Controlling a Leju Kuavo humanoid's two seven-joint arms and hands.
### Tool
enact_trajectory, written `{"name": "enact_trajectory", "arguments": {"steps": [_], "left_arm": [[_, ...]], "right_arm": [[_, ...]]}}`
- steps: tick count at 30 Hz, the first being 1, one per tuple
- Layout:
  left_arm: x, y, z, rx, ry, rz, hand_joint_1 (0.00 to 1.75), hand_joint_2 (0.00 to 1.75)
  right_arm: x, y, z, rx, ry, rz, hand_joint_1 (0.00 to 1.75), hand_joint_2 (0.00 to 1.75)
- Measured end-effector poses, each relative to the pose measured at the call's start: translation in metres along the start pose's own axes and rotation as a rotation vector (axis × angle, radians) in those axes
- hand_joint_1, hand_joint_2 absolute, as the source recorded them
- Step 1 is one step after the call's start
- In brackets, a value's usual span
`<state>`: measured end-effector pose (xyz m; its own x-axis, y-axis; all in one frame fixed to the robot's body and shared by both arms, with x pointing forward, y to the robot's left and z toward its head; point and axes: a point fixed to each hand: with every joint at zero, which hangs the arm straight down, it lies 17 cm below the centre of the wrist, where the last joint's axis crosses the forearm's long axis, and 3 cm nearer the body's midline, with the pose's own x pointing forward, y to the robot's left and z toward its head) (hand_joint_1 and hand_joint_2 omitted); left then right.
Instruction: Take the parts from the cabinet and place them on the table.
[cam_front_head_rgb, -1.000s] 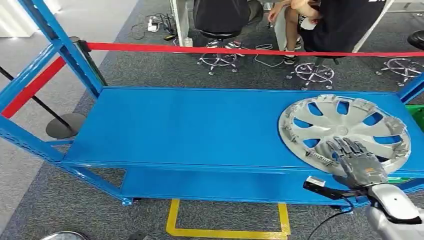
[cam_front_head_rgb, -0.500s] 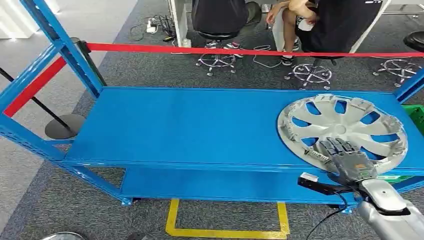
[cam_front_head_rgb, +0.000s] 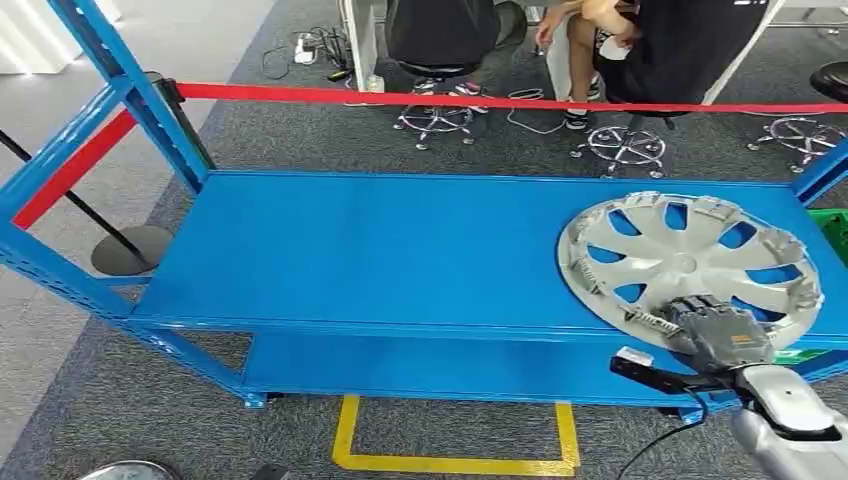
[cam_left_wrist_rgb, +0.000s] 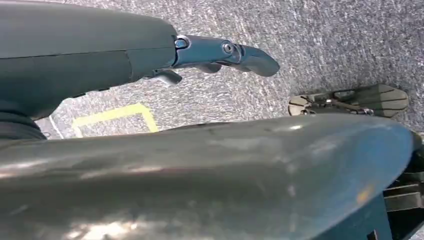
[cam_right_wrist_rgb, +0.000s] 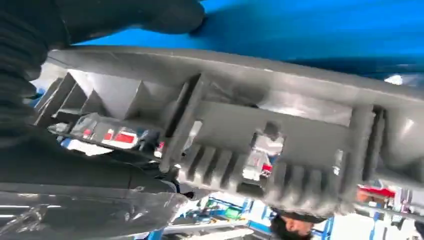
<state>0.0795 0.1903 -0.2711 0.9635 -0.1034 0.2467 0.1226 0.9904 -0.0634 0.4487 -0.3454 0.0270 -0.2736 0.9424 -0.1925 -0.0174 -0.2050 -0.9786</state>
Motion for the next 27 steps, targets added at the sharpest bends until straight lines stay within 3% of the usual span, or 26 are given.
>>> {"name": "enact_trajectory", "arguments": {"steps": [16,23,27], "left_arm": [[0.001,0.003,0.000,0.011,-0.002,0.031,0.00,0.00],[0.015,-0.002,0.002,-0.021,-0.091,0.110,0.00,0.00],[0.017,0.002,0.002,-0.009,-0.115,0.111,0.00,0.00]], "right_arm": [[-0.021,-0.029,0.013,-0.070,0.018,0.026,1.75,1.75],[-0.040,-0.129,0.029,-0.342,0.043,0.053,1.75,1.75],[-0.053,-0.163,0.050,-0.421,0.063,0.046,1.75,1.75]]}}
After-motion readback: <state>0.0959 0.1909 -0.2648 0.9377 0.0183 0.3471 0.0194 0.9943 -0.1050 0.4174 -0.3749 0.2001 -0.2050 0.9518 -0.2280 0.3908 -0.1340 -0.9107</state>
